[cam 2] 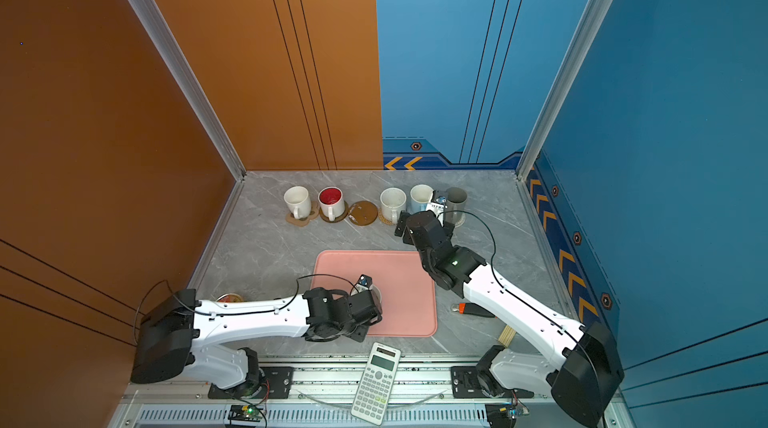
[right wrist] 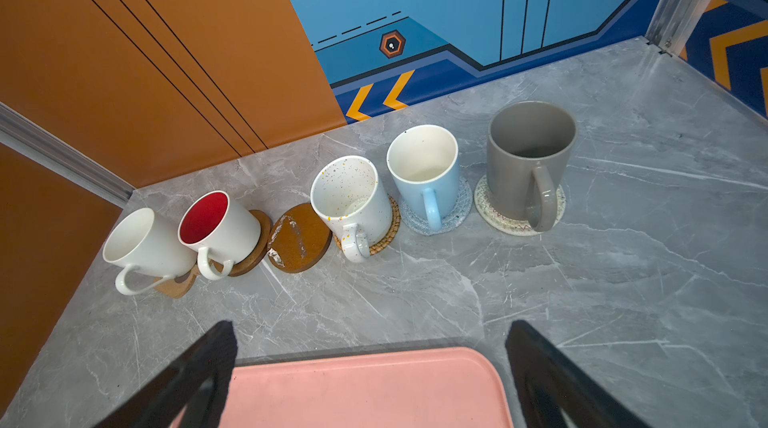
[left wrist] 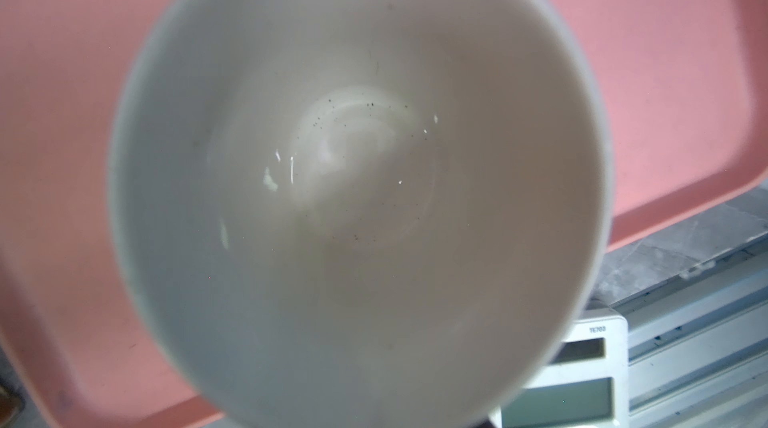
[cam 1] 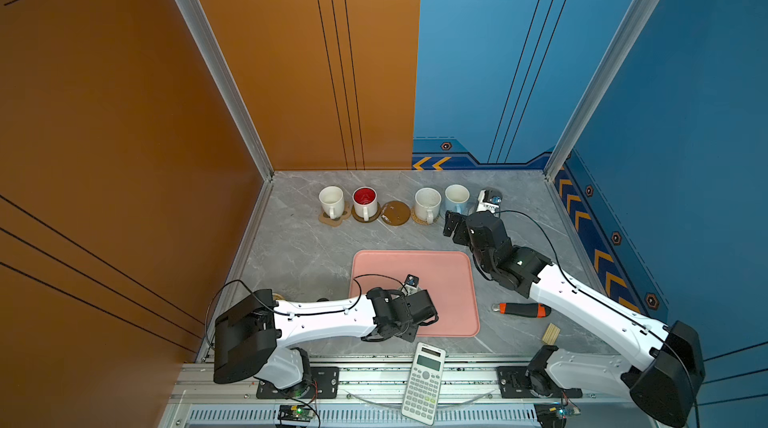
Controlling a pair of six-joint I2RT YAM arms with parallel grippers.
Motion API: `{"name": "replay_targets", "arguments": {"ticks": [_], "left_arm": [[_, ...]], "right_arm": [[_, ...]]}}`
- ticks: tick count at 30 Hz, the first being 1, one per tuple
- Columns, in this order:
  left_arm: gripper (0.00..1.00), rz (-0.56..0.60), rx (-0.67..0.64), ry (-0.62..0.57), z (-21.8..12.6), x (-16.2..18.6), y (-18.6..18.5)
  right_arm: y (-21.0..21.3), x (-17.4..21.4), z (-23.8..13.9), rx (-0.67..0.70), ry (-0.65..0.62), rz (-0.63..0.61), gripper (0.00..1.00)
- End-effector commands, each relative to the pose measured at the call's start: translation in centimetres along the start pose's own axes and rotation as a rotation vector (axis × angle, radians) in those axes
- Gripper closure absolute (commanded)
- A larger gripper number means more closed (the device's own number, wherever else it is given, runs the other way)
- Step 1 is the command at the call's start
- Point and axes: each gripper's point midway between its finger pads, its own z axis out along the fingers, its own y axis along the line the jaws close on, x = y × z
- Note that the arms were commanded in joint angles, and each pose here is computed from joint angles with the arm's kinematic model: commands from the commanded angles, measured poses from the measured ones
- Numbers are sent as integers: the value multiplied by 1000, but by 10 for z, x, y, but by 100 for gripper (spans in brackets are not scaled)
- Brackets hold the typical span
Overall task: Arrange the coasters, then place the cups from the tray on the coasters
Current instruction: 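Lift the lavender-handled mug off the pink tray with the left gripper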
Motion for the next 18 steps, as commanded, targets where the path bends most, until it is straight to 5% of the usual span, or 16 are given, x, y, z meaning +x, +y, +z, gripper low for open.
{"name": "replay_targets", "arguments": {"ticks": [1,18], "left_arm": [[67,28,-32,-14,0,-5,3],[73,40,-39,-5,4,-5,0]], "right_arm": [[-6,11,2,19,38,-2,1],[-16,9,6,42,45,18,1]]}}
